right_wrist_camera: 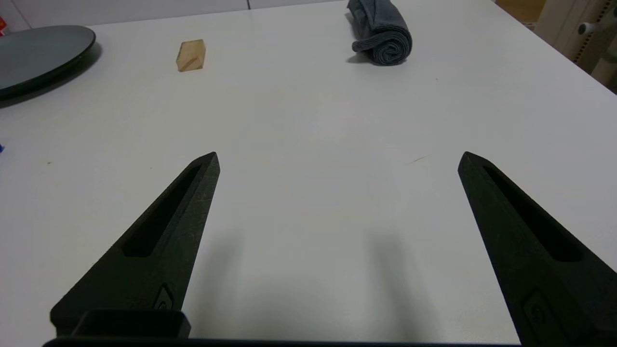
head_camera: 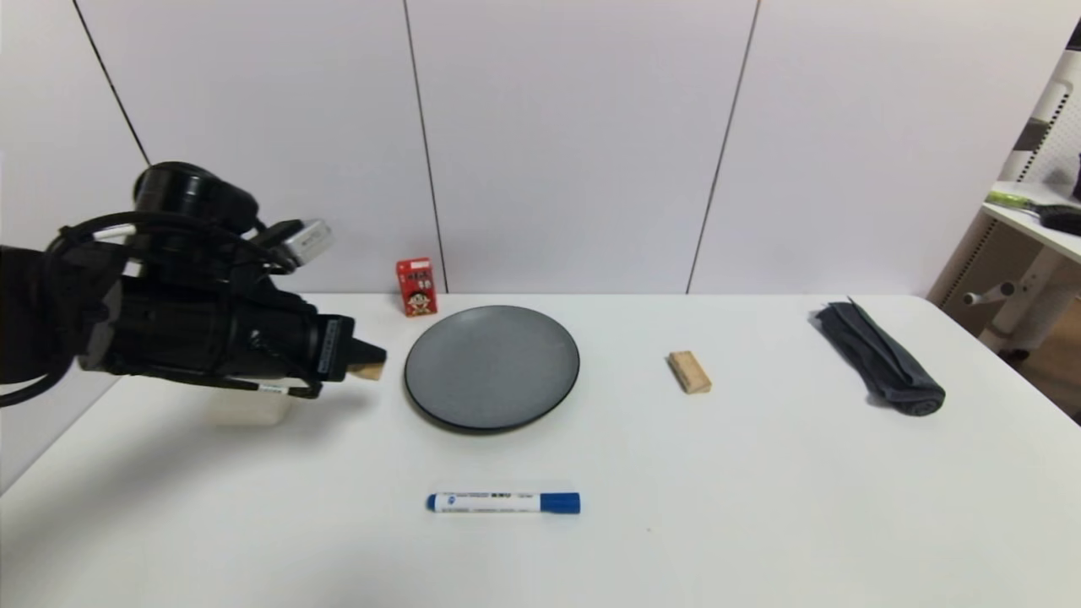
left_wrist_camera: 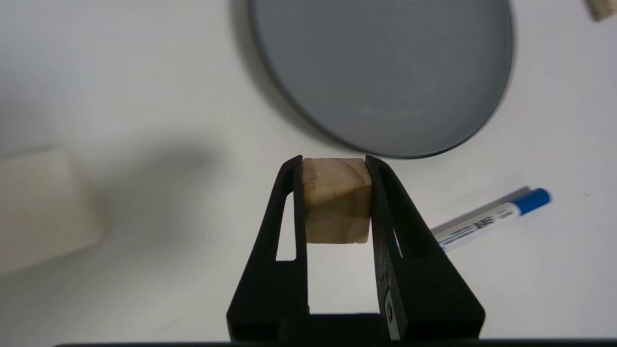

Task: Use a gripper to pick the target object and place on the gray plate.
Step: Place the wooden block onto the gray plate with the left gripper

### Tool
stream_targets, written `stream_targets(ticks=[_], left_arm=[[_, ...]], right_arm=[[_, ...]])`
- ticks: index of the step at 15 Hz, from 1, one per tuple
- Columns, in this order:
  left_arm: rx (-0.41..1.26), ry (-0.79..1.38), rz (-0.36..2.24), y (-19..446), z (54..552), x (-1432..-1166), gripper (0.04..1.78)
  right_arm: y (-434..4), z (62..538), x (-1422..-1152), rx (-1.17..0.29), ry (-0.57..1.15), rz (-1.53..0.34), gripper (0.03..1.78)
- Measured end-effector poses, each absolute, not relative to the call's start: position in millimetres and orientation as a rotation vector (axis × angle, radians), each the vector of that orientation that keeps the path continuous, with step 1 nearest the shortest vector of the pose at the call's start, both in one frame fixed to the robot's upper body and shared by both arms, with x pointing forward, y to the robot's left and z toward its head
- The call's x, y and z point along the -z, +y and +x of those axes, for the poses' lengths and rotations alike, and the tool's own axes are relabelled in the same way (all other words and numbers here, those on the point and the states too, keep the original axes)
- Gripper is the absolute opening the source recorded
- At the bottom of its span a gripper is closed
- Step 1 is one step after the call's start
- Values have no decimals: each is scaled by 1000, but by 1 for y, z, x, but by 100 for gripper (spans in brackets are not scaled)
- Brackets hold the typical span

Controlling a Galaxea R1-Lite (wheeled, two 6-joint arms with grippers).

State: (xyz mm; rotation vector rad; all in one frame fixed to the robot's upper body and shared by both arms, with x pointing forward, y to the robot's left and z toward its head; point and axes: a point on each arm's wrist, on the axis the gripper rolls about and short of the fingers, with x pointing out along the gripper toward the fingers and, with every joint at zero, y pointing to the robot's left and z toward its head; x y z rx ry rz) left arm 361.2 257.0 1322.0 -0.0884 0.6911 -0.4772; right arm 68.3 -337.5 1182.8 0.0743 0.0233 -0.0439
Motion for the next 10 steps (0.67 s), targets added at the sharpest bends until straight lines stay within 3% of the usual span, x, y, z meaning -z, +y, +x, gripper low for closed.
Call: stream_targets(ticks=[5,10], left_arm=[[660,638,118,203,409,-1320,40],[719,630,182,166,452,-1300,40]], right_arm=[[-338,68,-1183,44,23,74,171],[-338,68,-1183,44,23,74,171]])
